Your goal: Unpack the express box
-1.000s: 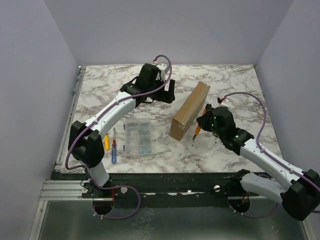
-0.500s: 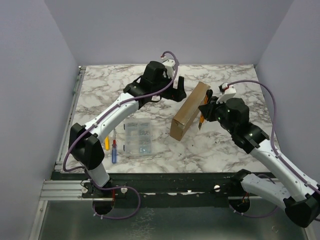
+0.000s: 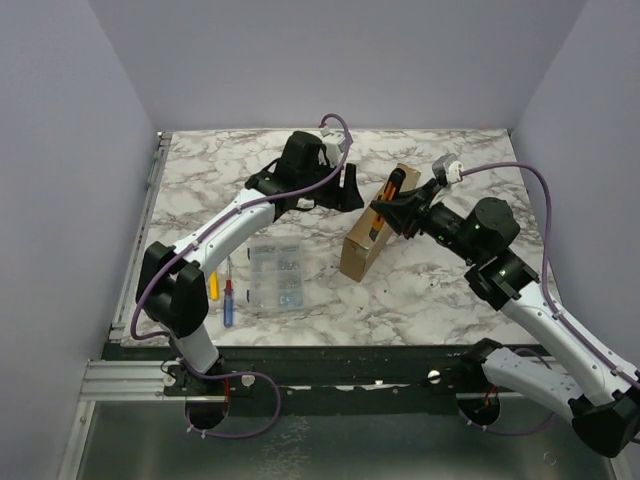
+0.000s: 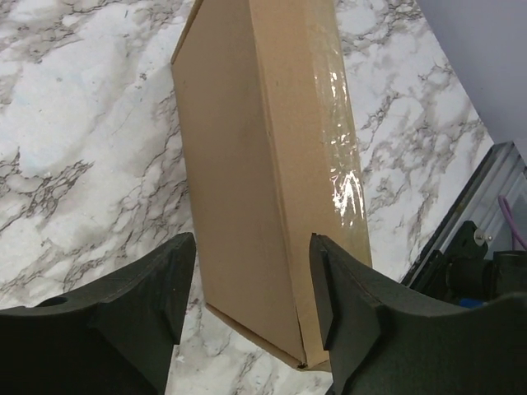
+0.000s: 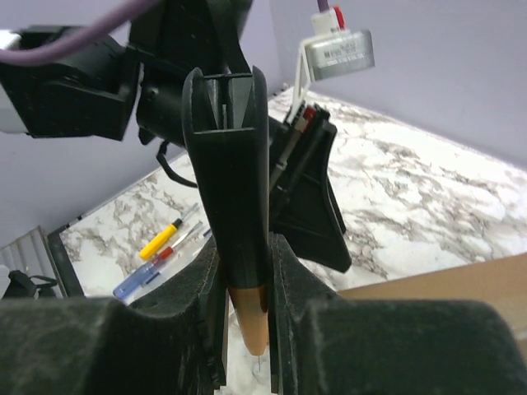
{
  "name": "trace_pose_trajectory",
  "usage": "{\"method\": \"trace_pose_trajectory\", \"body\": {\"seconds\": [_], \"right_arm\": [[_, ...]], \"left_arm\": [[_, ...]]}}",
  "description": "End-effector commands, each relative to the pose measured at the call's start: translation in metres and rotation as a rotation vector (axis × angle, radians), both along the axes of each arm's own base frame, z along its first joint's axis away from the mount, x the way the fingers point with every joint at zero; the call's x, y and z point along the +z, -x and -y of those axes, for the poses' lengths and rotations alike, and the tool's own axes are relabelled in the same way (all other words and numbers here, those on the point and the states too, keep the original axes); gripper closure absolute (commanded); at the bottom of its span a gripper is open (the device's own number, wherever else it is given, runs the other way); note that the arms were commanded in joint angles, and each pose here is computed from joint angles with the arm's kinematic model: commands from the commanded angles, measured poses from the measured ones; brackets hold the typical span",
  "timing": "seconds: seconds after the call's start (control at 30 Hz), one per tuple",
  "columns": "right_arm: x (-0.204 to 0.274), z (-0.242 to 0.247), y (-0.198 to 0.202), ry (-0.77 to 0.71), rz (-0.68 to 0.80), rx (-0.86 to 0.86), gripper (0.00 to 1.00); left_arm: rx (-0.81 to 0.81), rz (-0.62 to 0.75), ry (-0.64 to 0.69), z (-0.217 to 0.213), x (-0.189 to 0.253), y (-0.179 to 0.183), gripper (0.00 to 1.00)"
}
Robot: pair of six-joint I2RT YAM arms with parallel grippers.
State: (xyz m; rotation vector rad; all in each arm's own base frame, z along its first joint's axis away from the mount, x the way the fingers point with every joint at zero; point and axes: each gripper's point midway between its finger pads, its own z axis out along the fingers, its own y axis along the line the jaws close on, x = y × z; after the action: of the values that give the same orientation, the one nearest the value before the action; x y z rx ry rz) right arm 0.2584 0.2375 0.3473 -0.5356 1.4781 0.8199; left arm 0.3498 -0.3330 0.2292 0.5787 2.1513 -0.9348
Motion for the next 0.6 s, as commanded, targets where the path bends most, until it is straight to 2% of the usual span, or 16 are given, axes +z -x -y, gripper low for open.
{"method": "trace_pose_trajectory", "body": {"seconds": [0.0, 0.1, 0.37, 0.57], "right_arm": [[0.035, -0.010, 0.012, -0.090, 0.151, 0.070, 0.99], [0.032, -0.014, 0.008, -0.090, 0.144, 0.051, 0.99], [0.017, -0.024, 0.004, -0.044, 0.200, -0.022, 1.00], [-0.002, -0.035, -0.005, 0.046, 0.159, -0.015, 1.00]], "left_arm": [[-0.047, -0.056, 0.030, 0.011, -0.013, 0.006, 0.40], [-0.042, -0.081, 0.028, 0.012, -0.020, 0.005, 0.45], [-0.055, -0.134, 0.027, 0.017, -0.034, 0.007, 0.47], [-0.055, -0.145, 0.024, 0.017, -0.039, 0.007, 0.52]]}}
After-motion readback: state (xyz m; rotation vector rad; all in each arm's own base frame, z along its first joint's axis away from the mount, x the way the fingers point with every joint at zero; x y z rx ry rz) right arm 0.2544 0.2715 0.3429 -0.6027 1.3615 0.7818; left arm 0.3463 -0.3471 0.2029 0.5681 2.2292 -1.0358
